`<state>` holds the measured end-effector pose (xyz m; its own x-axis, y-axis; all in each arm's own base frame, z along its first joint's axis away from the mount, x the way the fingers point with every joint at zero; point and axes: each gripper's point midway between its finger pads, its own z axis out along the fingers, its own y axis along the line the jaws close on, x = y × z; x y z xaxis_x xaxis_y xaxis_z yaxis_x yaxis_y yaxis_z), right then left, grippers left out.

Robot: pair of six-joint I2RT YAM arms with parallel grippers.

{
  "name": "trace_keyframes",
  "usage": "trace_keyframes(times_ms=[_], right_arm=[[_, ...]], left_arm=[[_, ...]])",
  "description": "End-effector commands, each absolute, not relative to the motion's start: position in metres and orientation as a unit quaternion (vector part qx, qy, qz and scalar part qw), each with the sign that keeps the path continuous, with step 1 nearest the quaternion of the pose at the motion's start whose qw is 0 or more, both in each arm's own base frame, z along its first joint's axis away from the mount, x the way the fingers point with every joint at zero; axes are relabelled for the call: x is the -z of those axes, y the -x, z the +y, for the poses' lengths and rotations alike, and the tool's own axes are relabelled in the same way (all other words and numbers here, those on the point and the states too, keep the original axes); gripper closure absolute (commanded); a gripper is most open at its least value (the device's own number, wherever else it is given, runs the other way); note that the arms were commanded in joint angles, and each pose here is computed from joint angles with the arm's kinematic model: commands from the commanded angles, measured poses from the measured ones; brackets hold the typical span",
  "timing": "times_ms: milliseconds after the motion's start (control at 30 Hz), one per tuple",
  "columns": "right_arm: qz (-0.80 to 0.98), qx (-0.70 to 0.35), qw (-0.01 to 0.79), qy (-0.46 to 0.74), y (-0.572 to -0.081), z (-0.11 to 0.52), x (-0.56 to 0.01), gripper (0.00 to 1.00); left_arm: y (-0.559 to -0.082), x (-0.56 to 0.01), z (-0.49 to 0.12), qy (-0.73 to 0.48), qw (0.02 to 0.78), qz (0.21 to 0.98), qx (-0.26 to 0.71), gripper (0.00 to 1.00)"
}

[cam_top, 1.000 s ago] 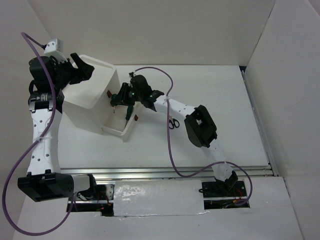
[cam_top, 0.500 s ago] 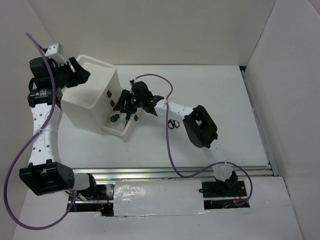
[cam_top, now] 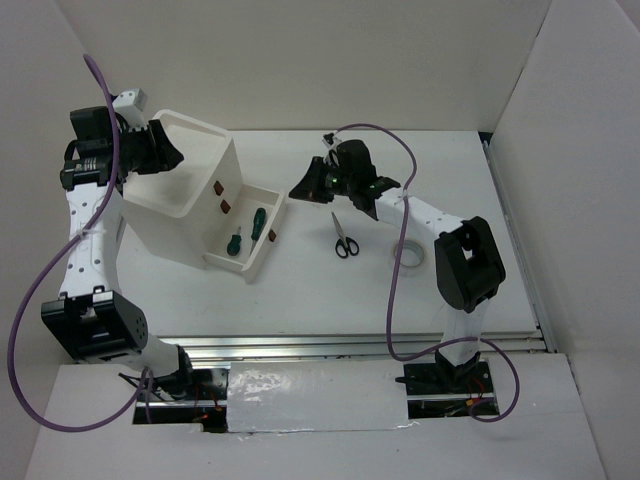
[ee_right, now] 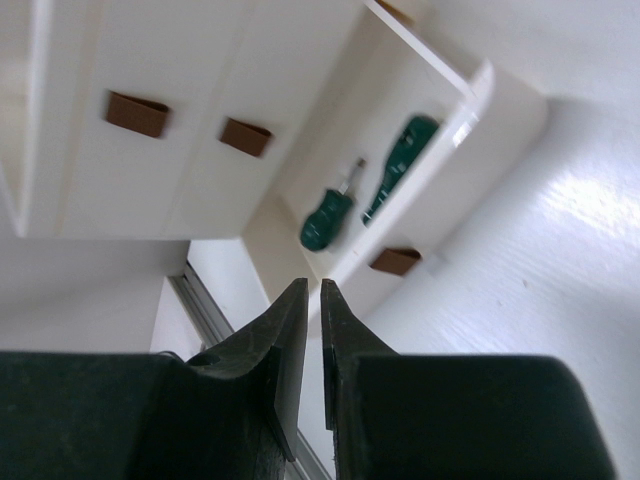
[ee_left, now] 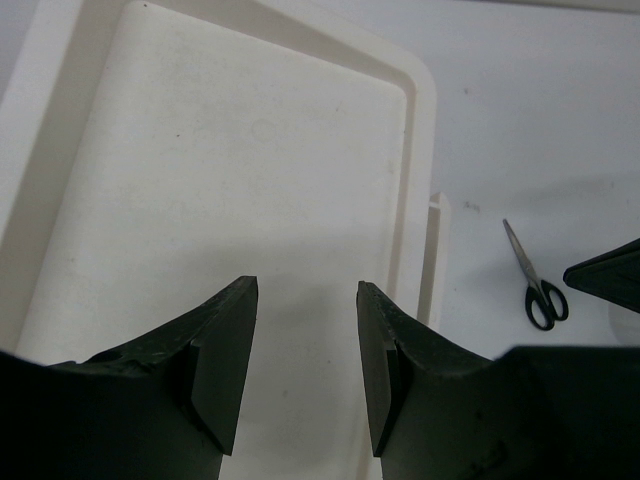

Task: Sort the tools into containers

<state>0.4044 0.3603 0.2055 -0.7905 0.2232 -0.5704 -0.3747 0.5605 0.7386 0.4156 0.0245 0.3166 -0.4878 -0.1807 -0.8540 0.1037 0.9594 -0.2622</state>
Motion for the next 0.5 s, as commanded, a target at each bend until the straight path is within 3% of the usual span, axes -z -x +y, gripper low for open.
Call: trace_keyframes(times_ms=[0,200,300,333,467], right_arm=[[0.847,-0.468,0.248,0.041,-0.384,0.359,-0.159,0.83],[0.861,-0.456,0.219,0.058,-0.376,0.376,-0.122,0.86],[0.858,-0.453,0.232,0.071,-0.381,0.389,-0.113,0.86],[0.857,-0.454,0.233,0.073,-0.383,0.392,-0.113,0.86],[0.857,-0.459,0.221,0.080,-0.379,0.405,-0.101,0.85]], left_arm=[[-0.412,-0.304,0.014,-0.033,0.468,0.868,0.163,0.42],[-0.409,-0.278,0.014,-0.069,0.432,0.892,0.117,0.38],[-0.404,-0.267,0.010,-0.096,0.419,0.898,0.097,0.31],[-0.401,-0.262,0.006,-0.114,0.410,0.900,0.092,0.25],[-0.392,-0.245,0.002,-0.139,0.380,0.911,0.085,0.23]])
